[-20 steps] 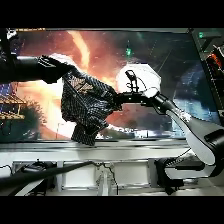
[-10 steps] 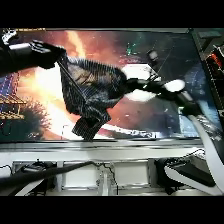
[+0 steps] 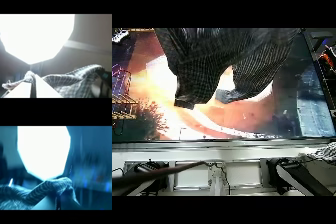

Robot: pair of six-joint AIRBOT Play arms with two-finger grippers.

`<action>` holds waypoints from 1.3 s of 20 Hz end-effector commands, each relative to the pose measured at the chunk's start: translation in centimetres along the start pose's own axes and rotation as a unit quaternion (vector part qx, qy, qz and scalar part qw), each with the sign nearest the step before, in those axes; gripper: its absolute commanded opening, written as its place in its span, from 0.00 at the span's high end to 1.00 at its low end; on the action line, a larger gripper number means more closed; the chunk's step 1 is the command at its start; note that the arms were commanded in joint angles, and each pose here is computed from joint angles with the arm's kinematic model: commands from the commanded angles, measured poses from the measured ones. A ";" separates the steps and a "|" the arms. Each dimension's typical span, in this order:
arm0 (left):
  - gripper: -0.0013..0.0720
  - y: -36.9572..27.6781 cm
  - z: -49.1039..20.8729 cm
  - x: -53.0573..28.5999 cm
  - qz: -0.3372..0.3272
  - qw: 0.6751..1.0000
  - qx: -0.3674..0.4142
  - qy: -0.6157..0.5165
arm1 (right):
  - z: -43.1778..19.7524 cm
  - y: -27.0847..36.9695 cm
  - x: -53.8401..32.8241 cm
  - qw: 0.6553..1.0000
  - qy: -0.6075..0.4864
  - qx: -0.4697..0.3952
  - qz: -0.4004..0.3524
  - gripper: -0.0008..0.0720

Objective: Fold the clothes and pants, and hang the long-sleeved shirts on hangers.

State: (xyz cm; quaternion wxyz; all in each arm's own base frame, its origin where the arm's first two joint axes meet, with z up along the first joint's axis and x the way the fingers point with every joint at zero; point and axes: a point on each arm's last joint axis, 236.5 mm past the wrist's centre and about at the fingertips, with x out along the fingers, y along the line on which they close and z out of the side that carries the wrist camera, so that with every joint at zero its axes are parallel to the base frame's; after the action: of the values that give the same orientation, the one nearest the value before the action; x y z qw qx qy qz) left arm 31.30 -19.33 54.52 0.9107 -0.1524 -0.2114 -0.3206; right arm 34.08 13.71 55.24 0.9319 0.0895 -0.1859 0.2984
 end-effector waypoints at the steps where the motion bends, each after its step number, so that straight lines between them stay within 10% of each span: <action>1: 0.96 -2.5 6.6 -0.8 0.014 0.992 0.065 -0.107 | 8.9 1.2 -0.9 0.994 -0.097 -0.051 -0.010 0.96; 9: 0.96 1.6 3.3 1.4 0.059 0.988 0.117 -0.077 | -4.5 -4.7 2.7 0.989 0.125 -0.051 -0.055 0.96; 16: 0.96 9.5 -17.4 0.1 0.029 0.973 0.012 0.228 | -25.0 -8.1 1.5 0.911 0.403 0.084 -0.007 0.96; 26: 0.96 24.3 -34.6 -15.0 0.294 0.870 -0.137 0.372 | -41.0 1.5 3.7 0.827 0.524 0.186 0.077 0.96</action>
State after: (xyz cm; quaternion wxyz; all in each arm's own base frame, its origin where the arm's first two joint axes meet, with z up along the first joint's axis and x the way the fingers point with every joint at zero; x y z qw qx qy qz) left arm 46.01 -11.18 18.09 0.9486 -0.1502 0.2222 -0.1680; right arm 48.78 24.54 23.13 0.8563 0.0826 0.3394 0.3805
